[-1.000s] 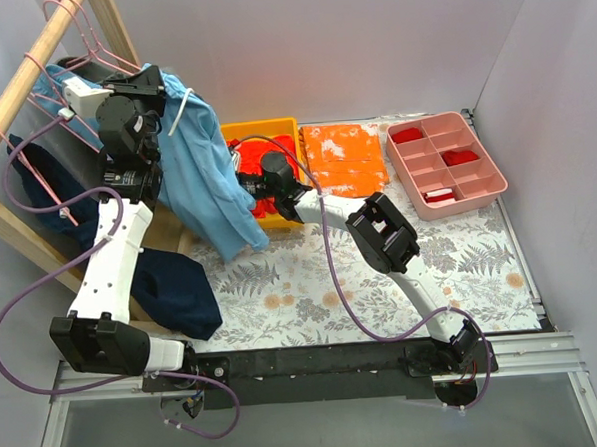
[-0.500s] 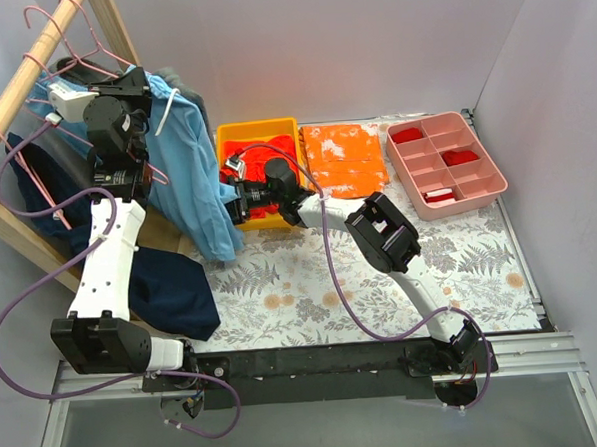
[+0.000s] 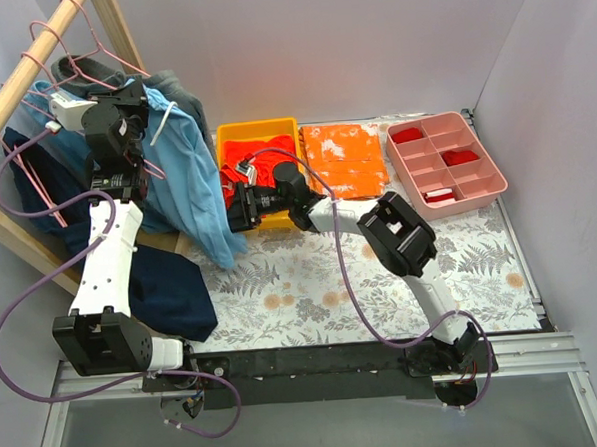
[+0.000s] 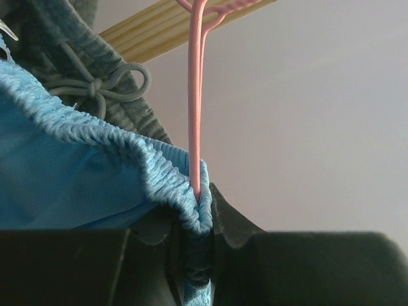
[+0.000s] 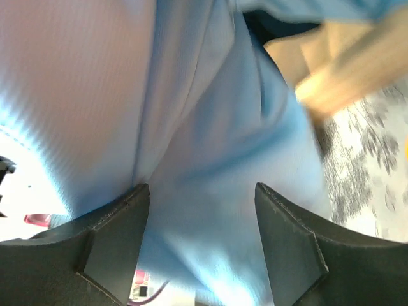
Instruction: Place the shorts on the hanger
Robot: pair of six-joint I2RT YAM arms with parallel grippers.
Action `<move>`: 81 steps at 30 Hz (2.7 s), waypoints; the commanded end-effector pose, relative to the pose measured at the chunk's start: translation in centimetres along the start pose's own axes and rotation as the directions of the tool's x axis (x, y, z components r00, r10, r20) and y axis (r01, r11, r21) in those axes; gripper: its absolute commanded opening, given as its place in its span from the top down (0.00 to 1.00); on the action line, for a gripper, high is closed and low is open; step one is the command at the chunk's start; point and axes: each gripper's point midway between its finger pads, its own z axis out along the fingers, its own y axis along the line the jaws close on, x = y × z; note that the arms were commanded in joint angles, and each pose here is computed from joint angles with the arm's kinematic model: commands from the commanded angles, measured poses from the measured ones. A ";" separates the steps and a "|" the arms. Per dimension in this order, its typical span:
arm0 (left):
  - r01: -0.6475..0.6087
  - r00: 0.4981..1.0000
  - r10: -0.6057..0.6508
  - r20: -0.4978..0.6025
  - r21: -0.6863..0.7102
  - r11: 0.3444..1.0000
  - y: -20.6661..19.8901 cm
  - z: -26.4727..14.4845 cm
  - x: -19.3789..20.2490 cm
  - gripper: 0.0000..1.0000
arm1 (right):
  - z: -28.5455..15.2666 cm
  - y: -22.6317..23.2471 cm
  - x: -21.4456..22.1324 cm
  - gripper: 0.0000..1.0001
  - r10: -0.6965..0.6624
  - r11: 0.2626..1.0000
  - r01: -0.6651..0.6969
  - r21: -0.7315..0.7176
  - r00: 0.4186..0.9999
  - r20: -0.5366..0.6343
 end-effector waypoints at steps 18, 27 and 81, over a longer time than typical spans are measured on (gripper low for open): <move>-0.048 0.997 0.052 -0.052 0.070 0.996 -3.1 -3.4 -1.9 0.50 | -10.3 2.7 2.2 0.22 -0.238 0.874 0.168 0.455 0.966 0.102; -0.169 0.939 0.208 -0.275 0.160 0.973 -3.7 -7.6 1.2 0.02 | -13.0 5.4 0.7 0.19 -0.324 0.831 0.215 0.513 0.937 0.131; -0.493 0.542 0.691 -0.479 0.485 0.723 -6.9 -21.3 19.1 0.02 | -27.6 12.8 0.3 0.01 -0.597 0.547 0.144 0.825 0.757 0.264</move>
